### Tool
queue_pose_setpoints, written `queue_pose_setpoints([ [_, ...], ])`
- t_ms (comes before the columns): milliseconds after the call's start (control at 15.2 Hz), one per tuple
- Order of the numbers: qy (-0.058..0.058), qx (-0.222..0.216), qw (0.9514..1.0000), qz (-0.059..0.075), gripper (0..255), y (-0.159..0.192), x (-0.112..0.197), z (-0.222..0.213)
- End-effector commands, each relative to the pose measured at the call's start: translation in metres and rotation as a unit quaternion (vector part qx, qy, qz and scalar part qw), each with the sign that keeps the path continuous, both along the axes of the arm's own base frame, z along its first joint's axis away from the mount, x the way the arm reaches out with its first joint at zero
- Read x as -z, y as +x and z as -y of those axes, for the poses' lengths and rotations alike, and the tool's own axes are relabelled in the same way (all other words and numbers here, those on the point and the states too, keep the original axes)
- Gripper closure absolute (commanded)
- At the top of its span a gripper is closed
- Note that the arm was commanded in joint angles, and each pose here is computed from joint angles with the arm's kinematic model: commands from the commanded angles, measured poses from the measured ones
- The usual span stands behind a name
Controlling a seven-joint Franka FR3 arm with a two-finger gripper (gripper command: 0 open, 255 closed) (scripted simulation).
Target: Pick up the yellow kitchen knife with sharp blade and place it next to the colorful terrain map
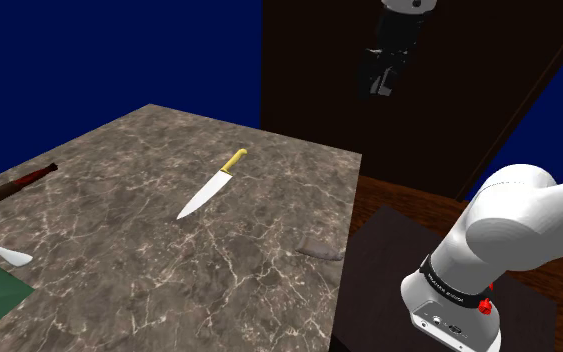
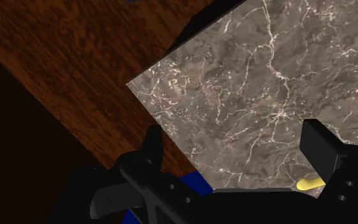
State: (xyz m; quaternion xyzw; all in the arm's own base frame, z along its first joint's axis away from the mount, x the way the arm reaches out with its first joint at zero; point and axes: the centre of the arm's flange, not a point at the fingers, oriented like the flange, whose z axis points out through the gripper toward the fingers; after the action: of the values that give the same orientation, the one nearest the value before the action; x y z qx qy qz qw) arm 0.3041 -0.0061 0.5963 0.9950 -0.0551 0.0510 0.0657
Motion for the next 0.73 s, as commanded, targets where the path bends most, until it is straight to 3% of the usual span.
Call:
queue_pose_setpoints([
  [0,0.0,0.0,1.0,0.0,0,0.0,0.0,0.0],
  [330,0.015,0.067,0.9975,-0.016,0,0.042,0.032,-0.043],
  [660,0.03,0.133,0.9901,-0.033,0,0.088,0.064,-0.081],
])
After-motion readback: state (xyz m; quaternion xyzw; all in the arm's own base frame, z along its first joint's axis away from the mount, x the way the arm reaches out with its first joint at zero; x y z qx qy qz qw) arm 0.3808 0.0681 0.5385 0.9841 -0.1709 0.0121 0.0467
